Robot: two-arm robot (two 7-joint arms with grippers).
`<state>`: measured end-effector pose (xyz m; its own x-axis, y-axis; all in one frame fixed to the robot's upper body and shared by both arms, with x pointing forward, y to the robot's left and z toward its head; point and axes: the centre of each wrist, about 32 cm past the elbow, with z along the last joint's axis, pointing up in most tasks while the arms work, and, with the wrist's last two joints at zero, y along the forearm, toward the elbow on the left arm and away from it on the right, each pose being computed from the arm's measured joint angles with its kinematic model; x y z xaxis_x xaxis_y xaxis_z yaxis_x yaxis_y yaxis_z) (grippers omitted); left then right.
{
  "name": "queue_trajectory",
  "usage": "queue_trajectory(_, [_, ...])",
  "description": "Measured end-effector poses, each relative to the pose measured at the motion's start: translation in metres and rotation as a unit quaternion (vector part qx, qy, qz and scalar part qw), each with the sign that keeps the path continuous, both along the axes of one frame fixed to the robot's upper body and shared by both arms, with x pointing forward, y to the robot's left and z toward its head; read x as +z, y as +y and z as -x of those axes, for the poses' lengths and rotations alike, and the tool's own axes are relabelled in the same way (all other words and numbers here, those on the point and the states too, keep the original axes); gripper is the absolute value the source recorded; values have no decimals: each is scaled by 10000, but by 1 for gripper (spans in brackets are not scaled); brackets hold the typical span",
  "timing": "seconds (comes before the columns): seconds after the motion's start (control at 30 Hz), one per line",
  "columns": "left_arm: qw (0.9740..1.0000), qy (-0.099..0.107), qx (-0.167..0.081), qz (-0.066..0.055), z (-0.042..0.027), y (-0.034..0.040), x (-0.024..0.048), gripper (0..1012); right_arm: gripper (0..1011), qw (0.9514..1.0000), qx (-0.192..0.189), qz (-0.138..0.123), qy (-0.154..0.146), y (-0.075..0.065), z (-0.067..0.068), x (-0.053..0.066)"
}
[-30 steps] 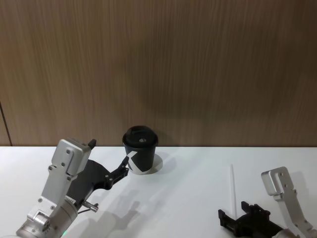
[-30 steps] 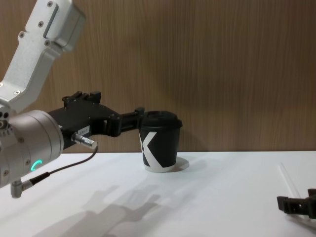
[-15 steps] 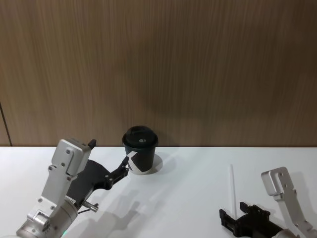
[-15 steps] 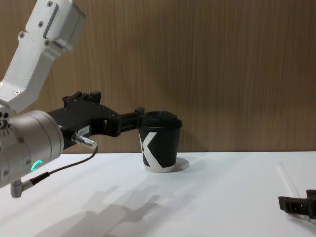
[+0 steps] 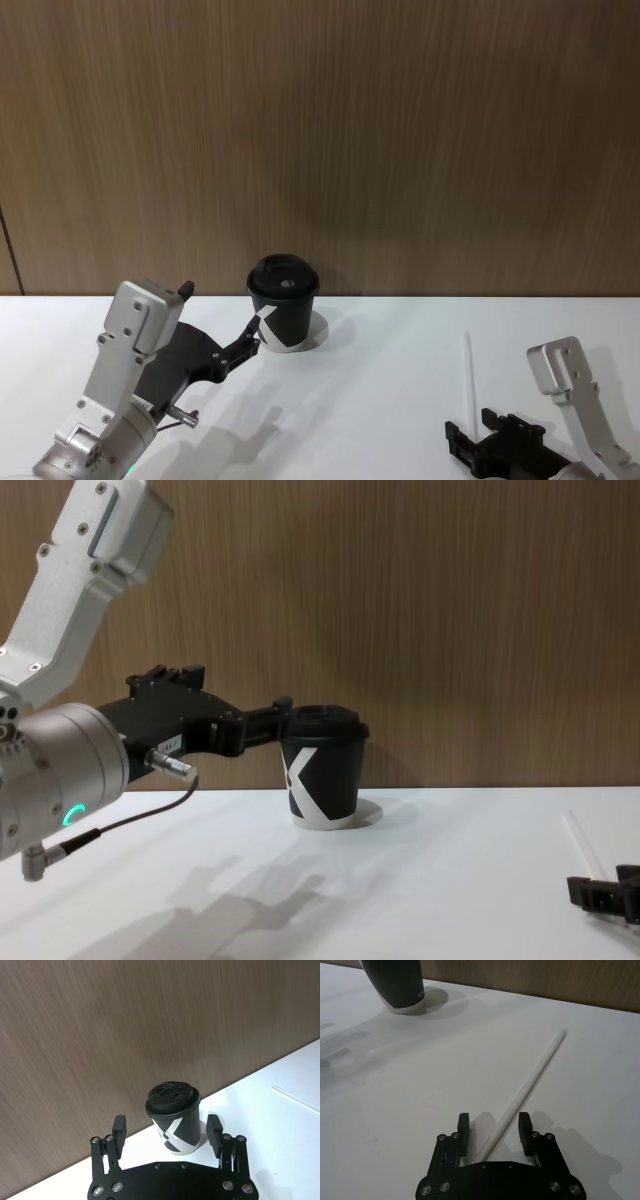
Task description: Pick up the straw with one hand, pass it to the other hand, and insert it into the cup.
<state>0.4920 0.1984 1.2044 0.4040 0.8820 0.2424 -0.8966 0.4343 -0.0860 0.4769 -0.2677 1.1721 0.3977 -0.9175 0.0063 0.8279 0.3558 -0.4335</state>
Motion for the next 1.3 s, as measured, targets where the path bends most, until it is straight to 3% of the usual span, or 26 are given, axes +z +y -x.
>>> queue_trajectory(1.3, [10000, 0, 0, -1, 0, 0, 0, 999, 342, 10000, -3, 3, 14, -1, 0, -4])
